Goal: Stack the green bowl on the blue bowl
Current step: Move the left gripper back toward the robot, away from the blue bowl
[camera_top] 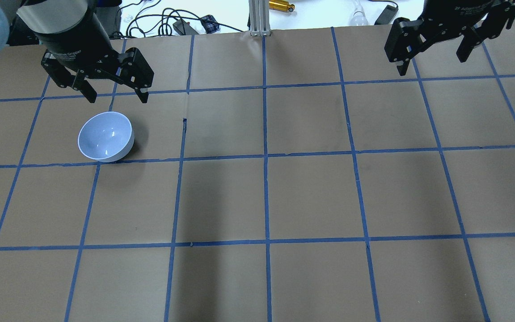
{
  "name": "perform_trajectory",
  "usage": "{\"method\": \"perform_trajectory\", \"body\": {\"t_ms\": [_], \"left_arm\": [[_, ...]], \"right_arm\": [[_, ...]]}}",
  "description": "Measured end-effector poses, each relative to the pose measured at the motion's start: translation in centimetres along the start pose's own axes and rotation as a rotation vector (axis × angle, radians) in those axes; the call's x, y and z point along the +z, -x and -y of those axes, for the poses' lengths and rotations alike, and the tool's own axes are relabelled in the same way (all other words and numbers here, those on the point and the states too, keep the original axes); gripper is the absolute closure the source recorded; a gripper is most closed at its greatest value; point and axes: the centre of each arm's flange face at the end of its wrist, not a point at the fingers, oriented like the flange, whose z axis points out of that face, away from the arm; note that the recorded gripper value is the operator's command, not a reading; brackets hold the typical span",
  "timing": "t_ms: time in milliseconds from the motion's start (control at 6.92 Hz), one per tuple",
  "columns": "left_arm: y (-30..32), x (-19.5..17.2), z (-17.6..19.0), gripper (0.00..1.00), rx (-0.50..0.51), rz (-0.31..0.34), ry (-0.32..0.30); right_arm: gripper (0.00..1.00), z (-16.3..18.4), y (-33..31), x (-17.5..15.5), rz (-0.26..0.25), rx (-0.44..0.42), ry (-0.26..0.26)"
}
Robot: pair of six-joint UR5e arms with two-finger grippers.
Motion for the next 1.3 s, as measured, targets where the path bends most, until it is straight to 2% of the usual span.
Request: {"method": "perform_trajectory", "body": {"t_ms": [289, 722, 1011, 1300], "left_arm": [[2.3, -0.1, 0.3, 0.00, 0.096, 0.003, -0.001], [13.6, 0.7, 0.7, 0.00, 0.199, -0.010, 0.020], [21.7, 2.2, -0.3, 0.00, 0.327, -0.031, 0.036], [30.2, 4.1, -1.8, 0.00, 0.506, -0.058, 0.040]], "right_arm": [[0.00, 0.0, 0.0, 0.0, 0.000, 0.000, 0.000], [0.00, 0.0, 0.0, 0.0, 0.000, 0.000, 0.000], [0.00, 0.0, 0.0, 0.0, 0.000, 0.000, 0.000], [0.00, 0.0, 0.0, 0.0, 0.000, 0.000, 0.000]]}}
